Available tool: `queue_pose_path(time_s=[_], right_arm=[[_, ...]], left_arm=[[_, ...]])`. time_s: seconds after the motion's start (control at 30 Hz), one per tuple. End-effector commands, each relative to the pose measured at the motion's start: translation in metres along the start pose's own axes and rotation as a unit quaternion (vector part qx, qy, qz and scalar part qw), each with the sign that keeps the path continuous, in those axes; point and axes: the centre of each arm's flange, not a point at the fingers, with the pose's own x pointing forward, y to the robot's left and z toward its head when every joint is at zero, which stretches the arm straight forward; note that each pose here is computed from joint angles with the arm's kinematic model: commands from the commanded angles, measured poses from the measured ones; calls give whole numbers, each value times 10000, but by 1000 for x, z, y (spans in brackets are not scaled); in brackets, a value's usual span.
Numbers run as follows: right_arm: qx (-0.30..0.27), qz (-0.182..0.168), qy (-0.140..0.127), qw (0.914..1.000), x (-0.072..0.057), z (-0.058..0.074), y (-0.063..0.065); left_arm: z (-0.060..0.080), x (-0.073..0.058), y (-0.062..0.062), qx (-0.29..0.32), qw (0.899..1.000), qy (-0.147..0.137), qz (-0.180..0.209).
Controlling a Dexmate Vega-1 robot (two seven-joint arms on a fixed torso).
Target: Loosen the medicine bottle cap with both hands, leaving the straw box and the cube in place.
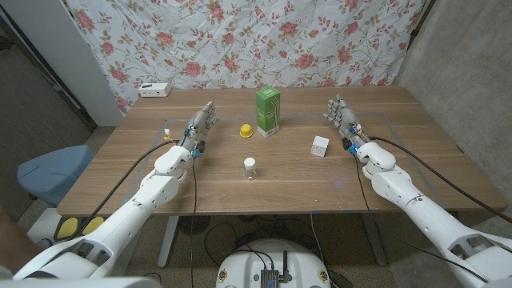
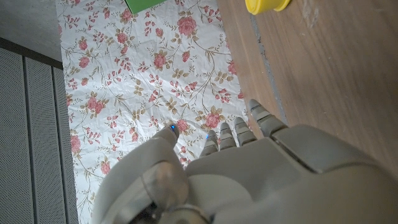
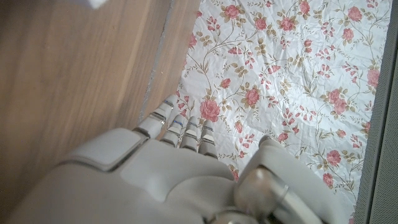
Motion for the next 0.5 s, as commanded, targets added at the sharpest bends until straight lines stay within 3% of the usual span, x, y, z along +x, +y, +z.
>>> queue_pose_path(time_s=[0.03,0.5], right_arm=[[-291,9,47,9996,4,1,-10],[-389,-25,-89,9992,9,6,-11]], left_arm=[[2,8,-2,66,10000,-16,26],[12,9,-7,252,9997,12,21]])
